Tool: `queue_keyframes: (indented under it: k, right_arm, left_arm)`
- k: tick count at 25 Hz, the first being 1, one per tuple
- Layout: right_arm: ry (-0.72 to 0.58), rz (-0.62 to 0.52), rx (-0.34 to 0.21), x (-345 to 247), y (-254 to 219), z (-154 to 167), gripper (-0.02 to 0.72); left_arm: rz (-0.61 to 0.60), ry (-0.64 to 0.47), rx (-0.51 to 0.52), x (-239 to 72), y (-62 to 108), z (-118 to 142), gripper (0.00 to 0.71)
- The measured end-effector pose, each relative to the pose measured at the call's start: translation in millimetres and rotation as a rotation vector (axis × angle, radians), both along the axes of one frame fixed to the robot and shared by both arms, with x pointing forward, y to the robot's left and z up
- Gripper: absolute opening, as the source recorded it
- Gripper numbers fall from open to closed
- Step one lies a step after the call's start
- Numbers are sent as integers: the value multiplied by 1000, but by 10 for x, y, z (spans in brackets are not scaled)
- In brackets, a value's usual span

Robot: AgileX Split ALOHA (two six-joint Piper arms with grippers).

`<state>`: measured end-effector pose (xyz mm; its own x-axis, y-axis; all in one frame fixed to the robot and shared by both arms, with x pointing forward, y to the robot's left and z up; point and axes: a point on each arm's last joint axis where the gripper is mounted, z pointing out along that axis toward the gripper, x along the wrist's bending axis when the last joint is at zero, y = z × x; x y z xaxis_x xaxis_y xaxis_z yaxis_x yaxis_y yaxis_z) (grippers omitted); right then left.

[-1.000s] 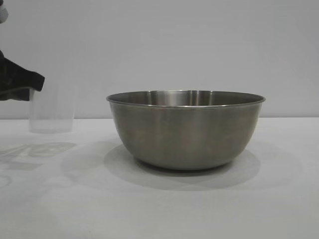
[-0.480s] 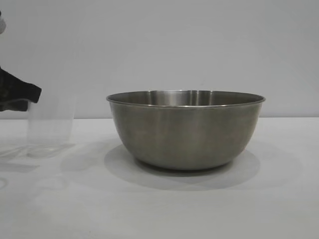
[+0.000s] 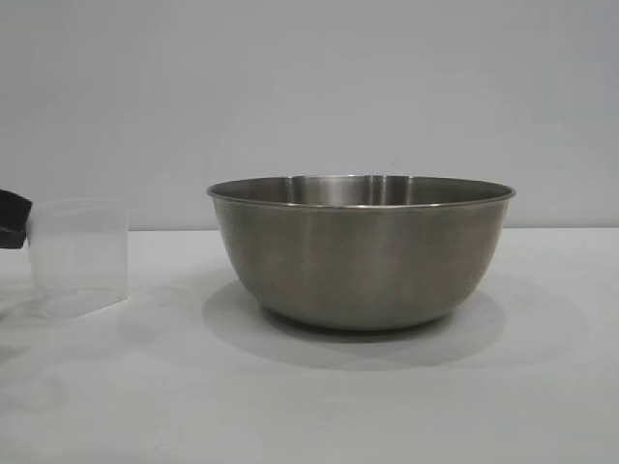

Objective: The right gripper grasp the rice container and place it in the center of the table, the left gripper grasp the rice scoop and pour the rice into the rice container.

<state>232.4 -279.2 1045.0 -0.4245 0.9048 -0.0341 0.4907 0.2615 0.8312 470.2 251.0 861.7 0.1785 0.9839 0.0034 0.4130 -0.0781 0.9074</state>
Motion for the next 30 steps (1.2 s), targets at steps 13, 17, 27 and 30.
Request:
queue_keyframes:
  k: [13,17,27,30]
  right_arm:
    - [1,-1,1,0,0,0,379]
    - [1,-1,1,0,0,0,379]
    - [1,-1,1,0,0,0,379]
    - [1,-1,1,0,0,0,379]
  left_arm:
    - [170,-302,-42,9,493,848,261]
    - [71,-366,47,-83,461,1106,261]
    - [66,-499,172,-629,464,1923,261]
    - [85,-493,169,-883,475,2026,261]
